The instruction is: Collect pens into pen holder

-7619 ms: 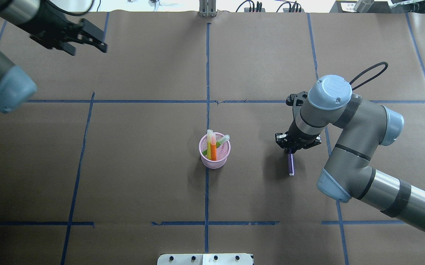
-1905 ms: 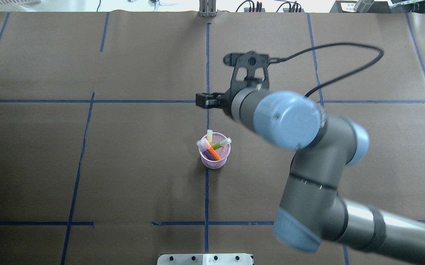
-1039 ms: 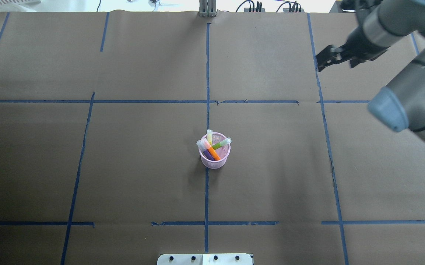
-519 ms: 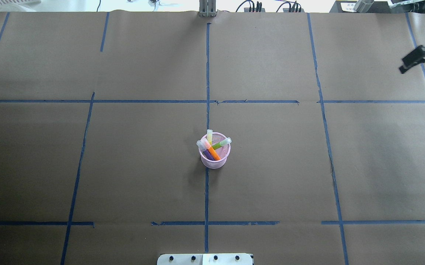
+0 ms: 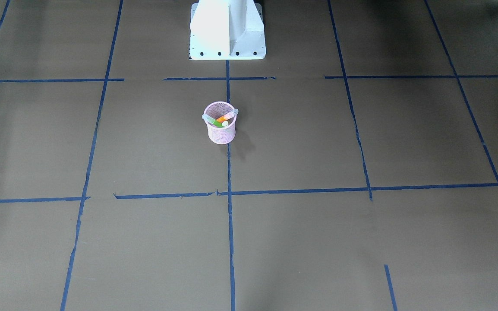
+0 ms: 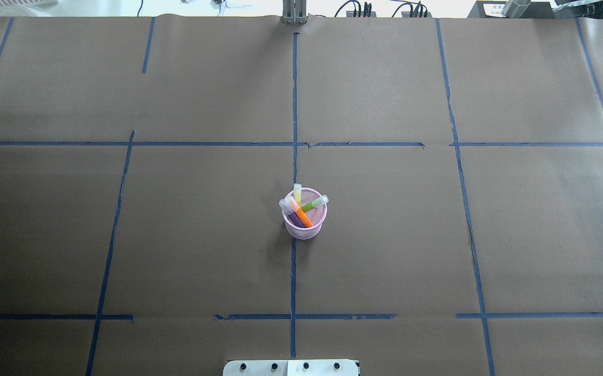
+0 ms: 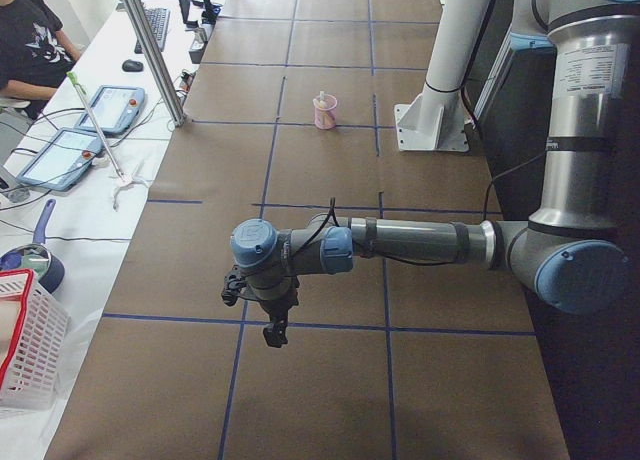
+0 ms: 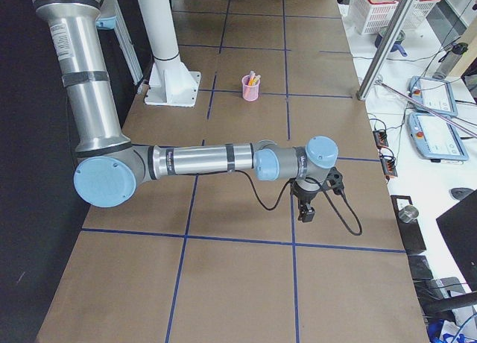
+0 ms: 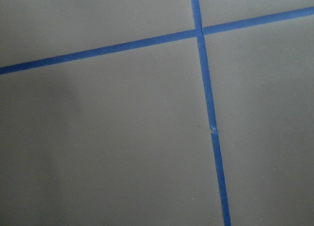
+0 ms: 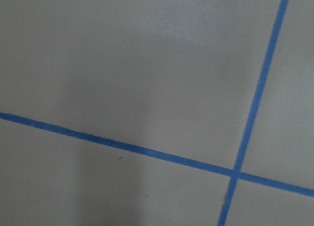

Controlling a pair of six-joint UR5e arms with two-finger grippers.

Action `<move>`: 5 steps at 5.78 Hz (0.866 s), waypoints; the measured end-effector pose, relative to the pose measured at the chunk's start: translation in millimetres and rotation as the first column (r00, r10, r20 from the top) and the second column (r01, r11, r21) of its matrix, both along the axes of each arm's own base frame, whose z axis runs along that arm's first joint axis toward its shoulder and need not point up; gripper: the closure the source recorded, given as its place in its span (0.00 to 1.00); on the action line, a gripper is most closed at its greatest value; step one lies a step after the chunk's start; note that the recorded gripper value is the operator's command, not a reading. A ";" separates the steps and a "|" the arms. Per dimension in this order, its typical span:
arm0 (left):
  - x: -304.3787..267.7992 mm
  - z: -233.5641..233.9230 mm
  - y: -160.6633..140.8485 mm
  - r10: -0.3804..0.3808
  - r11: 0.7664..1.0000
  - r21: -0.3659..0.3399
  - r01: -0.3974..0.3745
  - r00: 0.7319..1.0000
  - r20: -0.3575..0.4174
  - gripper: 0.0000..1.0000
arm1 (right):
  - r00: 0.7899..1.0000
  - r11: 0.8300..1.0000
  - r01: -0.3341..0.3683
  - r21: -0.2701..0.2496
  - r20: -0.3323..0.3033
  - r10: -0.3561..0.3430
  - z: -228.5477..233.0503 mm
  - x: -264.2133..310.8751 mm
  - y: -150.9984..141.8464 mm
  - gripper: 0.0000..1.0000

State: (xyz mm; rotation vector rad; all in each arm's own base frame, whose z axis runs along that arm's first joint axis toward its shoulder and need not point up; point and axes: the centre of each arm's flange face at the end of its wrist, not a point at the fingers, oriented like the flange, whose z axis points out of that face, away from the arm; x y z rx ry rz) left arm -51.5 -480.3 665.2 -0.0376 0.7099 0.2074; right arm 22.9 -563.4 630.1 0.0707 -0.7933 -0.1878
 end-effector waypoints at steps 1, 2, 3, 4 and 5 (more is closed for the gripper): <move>0.0 -0.1 0.1 0.000 1.000 0.000 0.000 1.000 0.000 0.00 | 0.999 0.999 -0.039 -0.024 0.014 0.039 19.3 27.8 26.9 0.00; -0.1 0.3 0.6 0.000 1.000 -0.002 0.000 1.000 -0.001 0.00 | 0.997 0.997 -0.070 -0.029 0.020 0.071 23.7 46.5 51.7 0.00; -0.1 1.2 1.0 0.000 1.000 -0.005 0.000 1.000 0.000 0.00 | 0.996 0.996 -0.088 -0.024 0.021 0.088 18.4 54.5 63.0 0.00; -0.1 2.3 1.3 0.000 1.000 -0.008 0.000 1.000 0.000 0.00 | 0.995 0.995 -0.095 -0.023 0.022 0.096 15.7 57.3 67.1 0.00; -0.1 2.8 1.4 0.000 1.000 -0.010 0.000 1.000 0.000 0.00 | 0.995 0.995 -0.097 -0.026 0.022 0.098 17.1 57.7 69.8 0.00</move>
